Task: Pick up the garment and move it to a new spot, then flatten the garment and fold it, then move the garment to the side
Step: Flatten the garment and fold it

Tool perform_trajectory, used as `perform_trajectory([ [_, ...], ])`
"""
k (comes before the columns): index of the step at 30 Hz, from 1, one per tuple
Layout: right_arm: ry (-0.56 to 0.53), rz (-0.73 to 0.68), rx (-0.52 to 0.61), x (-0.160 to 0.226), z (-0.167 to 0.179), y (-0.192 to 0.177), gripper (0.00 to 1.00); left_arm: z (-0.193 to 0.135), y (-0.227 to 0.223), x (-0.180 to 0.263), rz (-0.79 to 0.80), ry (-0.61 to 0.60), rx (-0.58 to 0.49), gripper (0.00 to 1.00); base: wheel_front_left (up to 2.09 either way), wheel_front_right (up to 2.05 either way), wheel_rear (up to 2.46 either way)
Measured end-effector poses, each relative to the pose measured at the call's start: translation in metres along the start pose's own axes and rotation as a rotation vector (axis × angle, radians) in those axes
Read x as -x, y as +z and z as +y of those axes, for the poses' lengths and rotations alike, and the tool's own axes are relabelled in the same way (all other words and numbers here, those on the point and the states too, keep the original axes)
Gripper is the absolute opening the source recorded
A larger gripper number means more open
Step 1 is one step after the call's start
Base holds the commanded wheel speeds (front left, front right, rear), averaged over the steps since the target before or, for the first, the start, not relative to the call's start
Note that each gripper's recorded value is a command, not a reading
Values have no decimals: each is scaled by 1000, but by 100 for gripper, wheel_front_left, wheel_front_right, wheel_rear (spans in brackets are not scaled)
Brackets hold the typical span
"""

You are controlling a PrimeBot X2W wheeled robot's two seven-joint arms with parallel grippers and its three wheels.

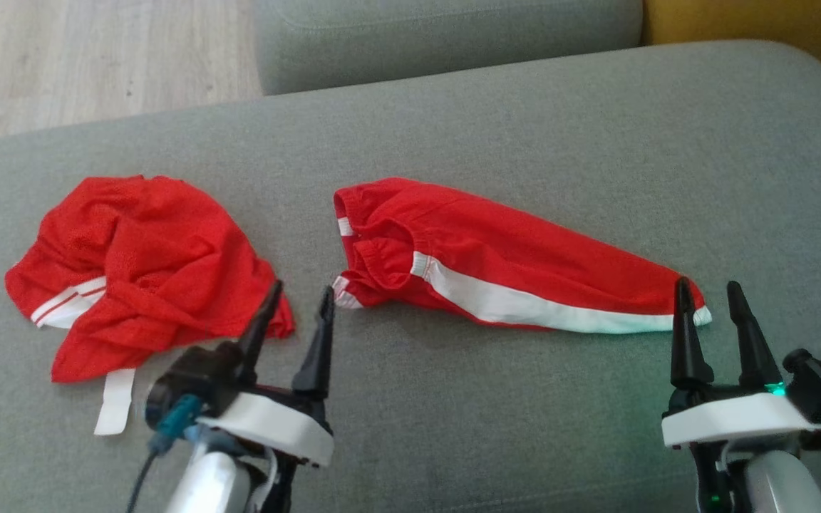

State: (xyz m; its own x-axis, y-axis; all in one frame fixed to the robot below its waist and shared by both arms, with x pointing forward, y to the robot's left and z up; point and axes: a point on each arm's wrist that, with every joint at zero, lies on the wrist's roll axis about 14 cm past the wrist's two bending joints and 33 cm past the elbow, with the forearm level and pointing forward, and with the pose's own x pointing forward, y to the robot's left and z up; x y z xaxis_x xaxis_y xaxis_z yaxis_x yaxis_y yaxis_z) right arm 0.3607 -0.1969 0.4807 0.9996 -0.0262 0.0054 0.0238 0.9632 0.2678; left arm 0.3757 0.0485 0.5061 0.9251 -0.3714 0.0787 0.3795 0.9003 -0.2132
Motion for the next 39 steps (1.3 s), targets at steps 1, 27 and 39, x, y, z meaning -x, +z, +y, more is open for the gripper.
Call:
perform_trajectory([
  [1,-4,5,2,0,-1,-1,100,-4,-7,-1,21,-17,-1,100,0,0,0],
  [27,-99,56,17,0,-32,-15,100,-65,-87,-67,396,-327,-60,100,0,0,0],
  [39,-173,181,31,13,-56,-52,100,-67,-85,-67,382,-347,-63,0,0,0,0],
])
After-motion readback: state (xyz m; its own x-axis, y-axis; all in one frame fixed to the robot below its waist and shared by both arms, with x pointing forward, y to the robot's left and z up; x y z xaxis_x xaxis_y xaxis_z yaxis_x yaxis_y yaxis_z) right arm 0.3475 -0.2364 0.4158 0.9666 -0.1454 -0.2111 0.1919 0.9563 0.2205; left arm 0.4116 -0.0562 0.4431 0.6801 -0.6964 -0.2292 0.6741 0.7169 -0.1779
